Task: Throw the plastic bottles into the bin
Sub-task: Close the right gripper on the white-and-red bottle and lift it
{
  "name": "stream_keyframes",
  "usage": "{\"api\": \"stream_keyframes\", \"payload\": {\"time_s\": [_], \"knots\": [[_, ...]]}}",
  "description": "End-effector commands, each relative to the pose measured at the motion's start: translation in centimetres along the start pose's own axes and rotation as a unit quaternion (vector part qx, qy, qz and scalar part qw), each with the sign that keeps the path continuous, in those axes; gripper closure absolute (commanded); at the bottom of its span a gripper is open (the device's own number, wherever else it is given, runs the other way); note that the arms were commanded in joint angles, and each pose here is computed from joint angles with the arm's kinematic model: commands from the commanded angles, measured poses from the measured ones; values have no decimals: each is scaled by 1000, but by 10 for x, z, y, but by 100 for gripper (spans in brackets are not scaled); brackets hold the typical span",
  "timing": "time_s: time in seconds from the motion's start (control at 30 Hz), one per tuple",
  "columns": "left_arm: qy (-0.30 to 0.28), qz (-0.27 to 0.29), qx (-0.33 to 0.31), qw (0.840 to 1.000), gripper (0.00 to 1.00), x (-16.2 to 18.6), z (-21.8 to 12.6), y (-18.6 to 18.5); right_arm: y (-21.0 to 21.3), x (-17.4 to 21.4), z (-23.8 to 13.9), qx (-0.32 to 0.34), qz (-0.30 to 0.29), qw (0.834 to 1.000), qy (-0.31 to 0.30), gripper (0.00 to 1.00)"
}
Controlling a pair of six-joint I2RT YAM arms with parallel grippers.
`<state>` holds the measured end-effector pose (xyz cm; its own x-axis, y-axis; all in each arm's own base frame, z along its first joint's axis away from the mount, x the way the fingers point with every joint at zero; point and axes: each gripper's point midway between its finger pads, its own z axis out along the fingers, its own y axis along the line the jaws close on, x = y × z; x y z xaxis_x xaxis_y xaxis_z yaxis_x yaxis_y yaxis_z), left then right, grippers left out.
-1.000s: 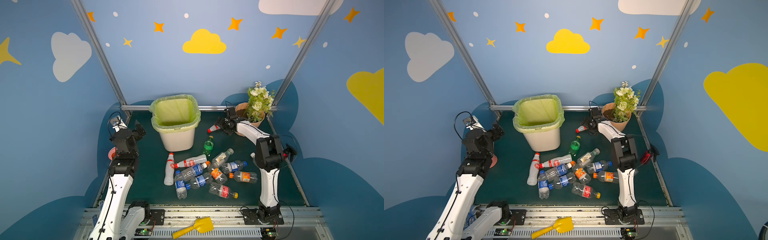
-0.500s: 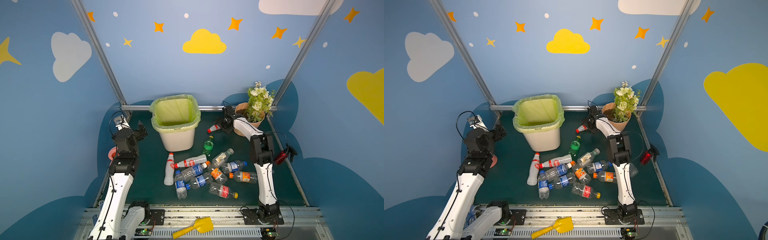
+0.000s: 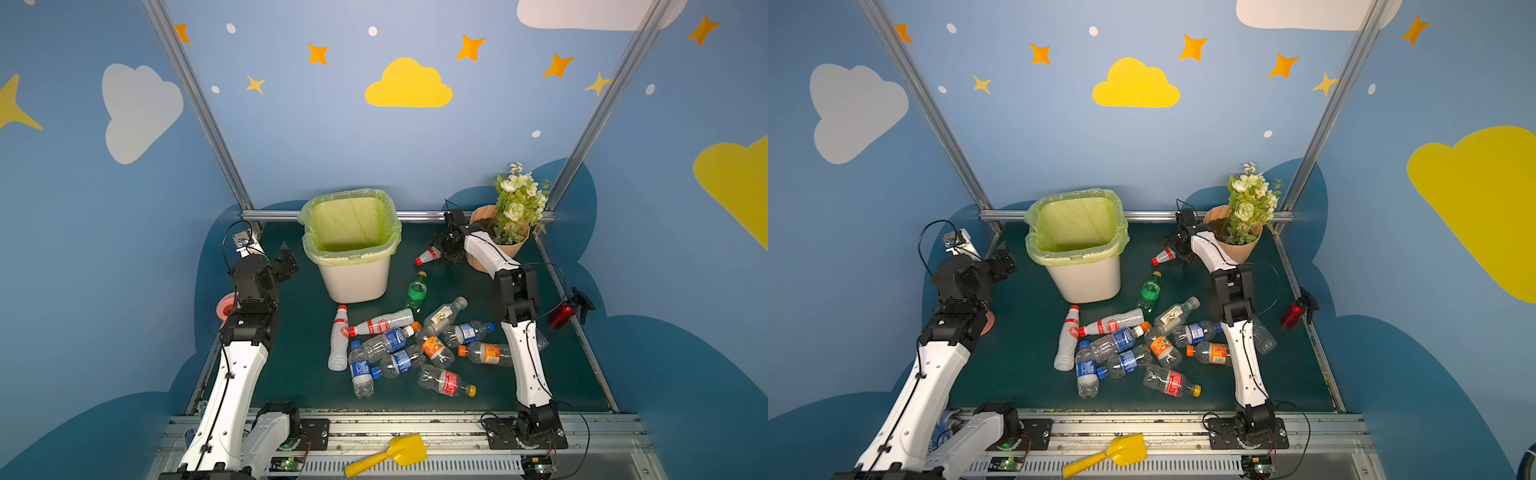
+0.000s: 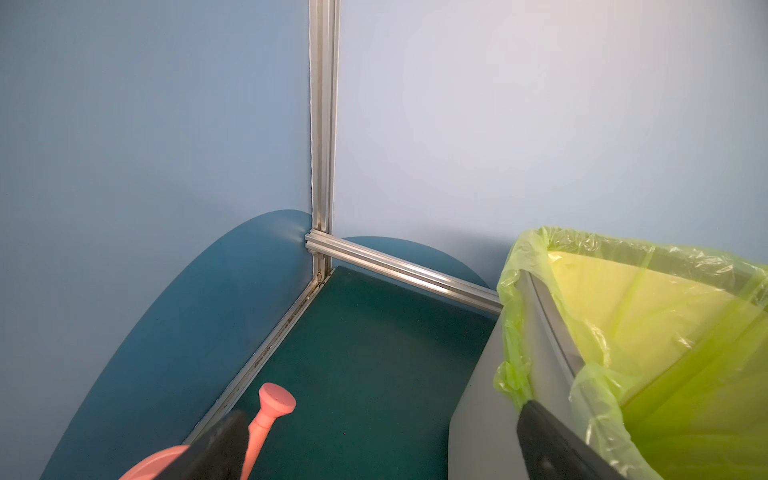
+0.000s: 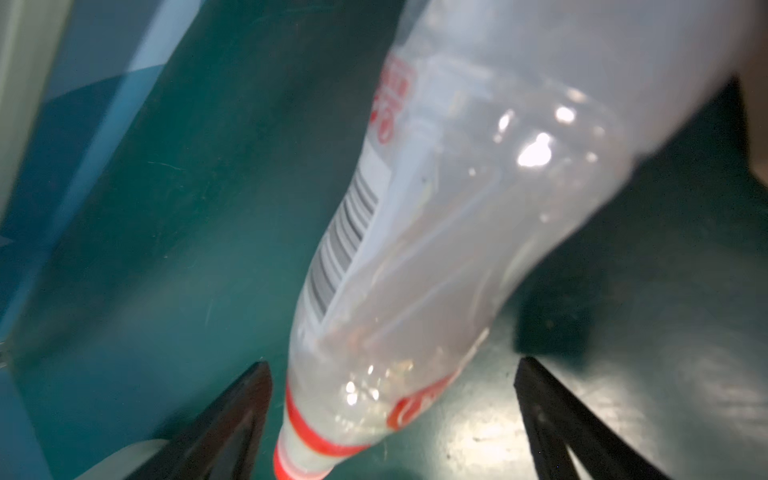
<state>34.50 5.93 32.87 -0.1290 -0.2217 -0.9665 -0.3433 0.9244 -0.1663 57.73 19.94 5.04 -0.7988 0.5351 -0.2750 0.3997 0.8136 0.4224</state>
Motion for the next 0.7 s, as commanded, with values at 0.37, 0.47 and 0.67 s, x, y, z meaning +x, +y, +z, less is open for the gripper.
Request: {"api": "stream_keyframes", "payload": {"time_s": [0.37, 0.47, 0.67], "knots": [[5, 1, 11, 1000, 0, 3, 4, -5, -2, 5, 14, -14, -14, 999, 43, 34], [5, -1, 9, 1000, 0, 3, 4, -4, 0, 6, 15, -22, -18, 998, 49, 41], [3, -10, 8, 1000, 0, 3, 4, -4, 3, 11, 18, -41, -24, 997, 67, 49]]}}
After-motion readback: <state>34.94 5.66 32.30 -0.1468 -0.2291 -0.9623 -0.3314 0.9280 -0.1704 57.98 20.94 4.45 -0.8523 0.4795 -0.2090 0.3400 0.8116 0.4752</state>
